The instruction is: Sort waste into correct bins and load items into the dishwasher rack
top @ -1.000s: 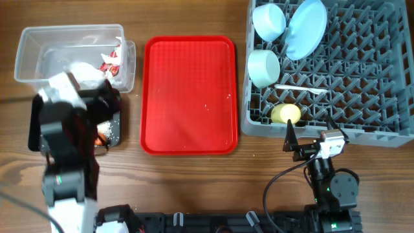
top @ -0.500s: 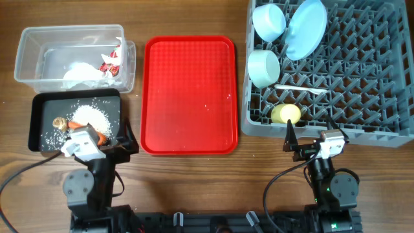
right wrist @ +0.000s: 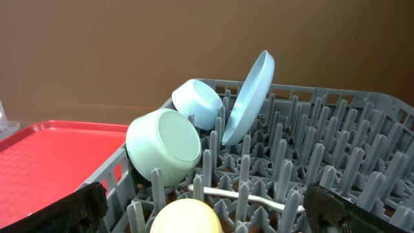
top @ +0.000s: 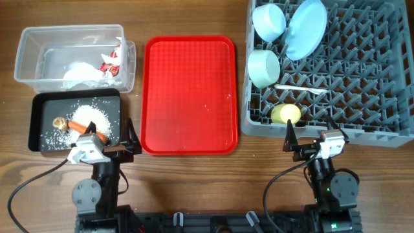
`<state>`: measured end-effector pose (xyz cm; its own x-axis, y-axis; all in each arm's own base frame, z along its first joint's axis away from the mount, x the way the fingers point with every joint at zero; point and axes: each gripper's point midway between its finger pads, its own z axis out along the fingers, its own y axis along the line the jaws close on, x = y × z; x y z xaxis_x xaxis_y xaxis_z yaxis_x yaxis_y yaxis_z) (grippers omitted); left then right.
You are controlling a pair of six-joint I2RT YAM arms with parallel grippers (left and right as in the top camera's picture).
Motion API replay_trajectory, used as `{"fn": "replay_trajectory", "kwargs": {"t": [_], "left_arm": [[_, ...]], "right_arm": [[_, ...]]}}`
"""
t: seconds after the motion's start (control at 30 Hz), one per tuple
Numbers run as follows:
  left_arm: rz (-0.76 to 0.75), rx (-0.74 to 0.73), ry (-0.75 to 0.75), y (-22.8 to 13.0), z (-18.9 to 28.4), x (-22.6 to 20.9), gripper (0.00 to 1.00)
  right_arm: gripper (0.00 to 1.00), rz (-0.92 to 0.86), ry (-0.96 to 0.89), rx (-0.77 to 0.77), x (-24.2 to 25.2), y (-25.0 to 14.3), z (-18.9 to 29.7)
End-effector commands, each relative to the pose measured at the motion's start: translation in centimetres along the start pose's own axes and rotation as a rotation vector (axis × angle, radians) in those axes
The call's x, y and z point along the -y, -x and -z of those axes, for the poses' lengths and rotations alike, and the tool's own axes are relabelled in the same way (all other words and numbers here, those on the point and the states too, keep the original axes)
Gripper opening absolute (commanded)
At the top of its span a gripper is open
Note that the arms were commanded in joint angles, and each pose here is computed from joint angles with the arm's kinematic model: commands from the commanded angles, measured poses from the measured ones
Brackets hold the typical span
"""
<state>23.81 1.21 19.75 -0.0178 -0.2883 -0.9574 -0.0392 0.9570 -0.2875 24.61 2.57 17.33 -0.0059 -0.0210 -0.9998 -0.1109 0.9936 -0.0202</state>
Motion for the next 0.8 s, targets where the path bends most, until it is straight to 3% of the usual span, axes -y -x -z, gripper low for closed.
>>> {"fn": "replay_trajectory", "kwargs": {"t": [0.0, 0.17, 0.77], "left_arm": [[-0.004, -0.023, 0.013, -2.0, -0.4, -0.7, 1.0], [-0.004, -0.041, 0.023, -3.8, -0.9, -1.3, 1.0], [-0.003, -0.041, 0.022, -3.8, -0.9, -1.3, 1.0]], "right_arm": [[1.0, -0.008, 0.007, 0.013, -0.1, 0.3, 0.1], [1.0, -0.009, 0.007, 0.013, -0.1, 0.3, 0.1], [1.0, -0.008, 0.007, 0.013, -0.1, 0.3, 0.1]]}}
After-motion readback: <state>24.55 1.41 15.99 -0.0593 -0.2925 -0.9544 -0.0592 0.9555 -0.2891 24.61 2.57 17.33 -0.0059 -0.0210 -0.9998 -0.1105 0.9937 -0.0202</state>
